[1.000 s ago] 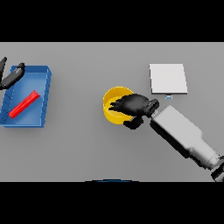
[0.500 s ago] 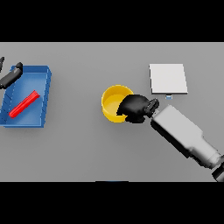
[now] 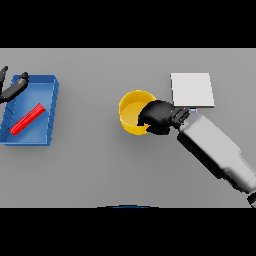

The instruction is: Pick up the red beaker and tilt it to pour out 1 green nut into yellow bowl. Pick up the yellow bowl and place it on the metallic measuring scale.

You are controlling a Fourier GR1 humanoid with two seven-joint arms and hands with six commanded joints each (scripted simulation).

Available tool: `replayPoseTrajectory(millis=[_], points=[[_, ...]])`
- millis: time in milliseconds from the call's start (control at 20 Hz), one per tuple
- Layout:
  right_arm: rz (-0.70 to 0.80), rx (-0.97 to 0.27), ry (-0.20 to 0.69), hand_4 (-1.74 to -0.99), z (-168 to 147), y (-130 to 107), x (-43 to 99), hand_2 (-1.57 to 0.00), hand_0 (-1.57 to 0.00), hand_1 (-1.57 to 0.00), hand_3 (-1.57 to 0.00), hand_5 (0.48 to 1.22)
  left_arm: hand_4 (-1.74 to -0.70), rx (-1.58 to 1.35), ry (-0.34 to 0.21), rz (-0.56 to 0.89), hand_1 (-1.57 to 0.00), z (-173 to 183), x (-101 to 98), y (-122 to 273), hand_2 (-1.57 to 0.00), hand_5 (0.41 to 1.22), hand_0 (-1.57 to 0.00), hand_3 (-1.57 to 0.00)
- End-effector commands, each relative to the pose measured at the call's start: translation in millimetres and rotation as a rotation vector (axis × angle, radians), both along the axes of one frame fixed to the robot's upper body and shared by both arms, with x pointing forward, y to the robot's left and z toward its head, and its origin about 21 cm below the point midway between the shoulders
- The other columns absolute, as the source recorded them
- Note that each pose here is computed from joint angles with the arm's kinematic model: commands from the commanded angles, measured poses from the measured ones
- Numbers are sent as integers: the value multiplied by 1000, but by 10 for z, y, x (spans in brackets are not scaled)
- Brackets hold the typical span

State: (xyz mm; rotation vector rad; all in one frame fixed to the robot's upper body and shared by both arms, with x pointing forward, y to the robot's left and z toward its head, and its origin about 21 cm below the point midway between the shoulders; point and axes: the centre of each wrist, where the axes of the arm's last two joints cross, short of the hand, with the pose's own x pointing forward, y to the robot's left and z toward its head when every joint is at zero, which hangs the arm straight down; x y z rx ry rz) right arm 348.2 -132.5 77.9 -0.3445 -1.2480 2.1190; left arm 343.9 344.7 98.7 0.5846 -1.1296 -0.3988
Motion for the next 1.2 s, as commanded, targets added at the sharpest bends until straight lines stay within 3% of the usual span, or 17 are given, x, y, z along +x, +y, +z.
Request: replayPoseTrajectory(millis=[0, 450, 750, 1150], points=[[-6, 9, 1, -1735, 94, -31, -1, -1389, -1556, -1555, -1284, 1217, -724, -4, -2, 1, 1, -1, -7, 7, 1, 693, 1, 1], [-105, 29, -115, -1740, 453, -369, -4, -1524, -1561, -1569, -1161, 1220, -720, 9, 6, -17, 1, 34, -44, -11, 1, 688, 1, 1], [-196, 46, -184, -1741, 551, -656, 186, -1537, -1568, -1570, -1153, 1221, -730, 6, 2, 2, 1, 61, -39, 4, 1, 719, 1, 1], [-354, 33, -227, -1741, 351, -1068, 463, -1542, -1571, -1571, -1150, 1221, -732, 4, 22, 17, 1, 102, -47, -10, 1, 735, 1, 1]])
